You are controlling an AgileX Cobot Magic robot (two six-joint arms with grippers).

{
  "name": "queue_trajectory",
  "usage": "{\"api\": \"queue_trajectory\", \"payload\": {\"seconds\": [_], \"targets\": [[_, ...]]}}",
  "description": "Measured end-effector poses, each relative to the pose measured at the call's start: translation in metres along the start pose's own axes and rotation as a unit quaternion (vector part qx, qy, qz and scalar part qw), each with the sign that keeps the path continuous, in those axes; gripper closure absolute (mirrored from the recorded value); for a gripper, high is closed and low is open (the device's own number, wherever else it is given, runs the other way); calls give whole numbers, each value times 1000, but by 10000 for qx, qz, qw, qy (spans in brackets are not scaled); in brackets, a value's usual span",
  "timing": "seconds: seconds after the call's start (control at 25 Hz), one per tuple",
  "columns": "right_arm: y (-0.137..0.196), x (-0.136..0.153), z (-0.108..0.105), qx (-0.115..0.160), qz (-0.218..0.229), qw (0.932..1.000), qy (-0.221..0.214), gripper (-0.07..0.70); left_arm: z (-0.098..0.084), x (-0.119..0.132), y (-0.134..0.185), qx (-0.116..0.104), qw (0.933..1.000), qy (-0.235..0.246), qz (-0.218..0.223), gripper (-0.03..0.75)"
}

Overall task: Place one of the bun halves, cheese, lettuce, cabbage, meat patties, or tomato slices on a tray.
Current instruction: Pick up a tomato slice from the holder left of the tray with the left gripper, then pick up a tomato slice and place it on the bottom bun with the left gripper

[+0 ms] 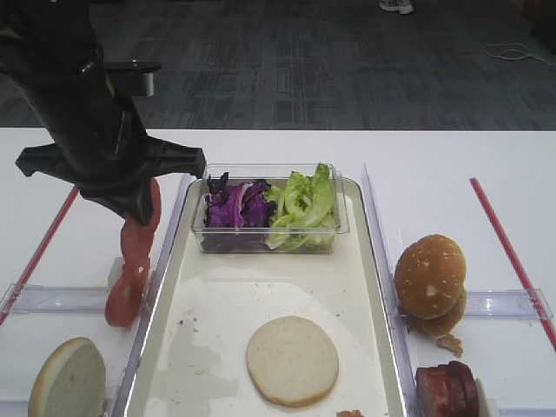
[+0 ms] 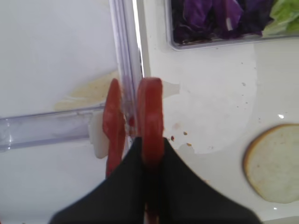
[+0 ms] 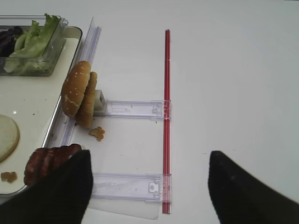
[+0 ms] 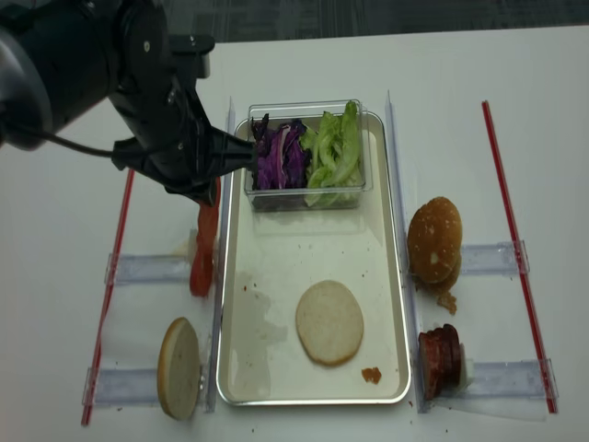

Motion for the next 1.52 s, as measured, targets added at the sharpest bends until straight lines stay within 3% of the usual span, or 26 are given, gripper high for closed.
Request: {"api": "queue_trajectory", "payload": {"seconds": [0.28,0.6,0.88,1.08,1.24,1.52], "targets": [[0,0,0,0,0,10000,0,101,-9,5,20,-185,9977,645,-105,710],[0,0,0,0,0,10000,0,101,-30,12,49,-269,9841,1755,-2,711],[0,0,0,12,0,10000,0,101,-54,18,62,-282,9548,2957,-53,711],[0,0,0,12,0,10000,0,101,-60,21,70,-325,9381,3446,-134,711],[0,0,0,12,0,10000,0,101,-69,21,71,-385,9202,3893,-164,711],[0,0,0,12,0,10000,0,101,-83,37,73,-504,8969,4390,185,711]]}}
Point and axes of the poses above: a point on each arm's last joint axis where the gripper is mounted, x pointing out along that axis toward the gripper, z along the wrist's bending axis when the last joint is at zero, y = z × x, the point moved 6 cm from there along x, pointing out along that axis toward the gripper, and after that the axes turned 3 degrees about -x, right-handed, at the moved point
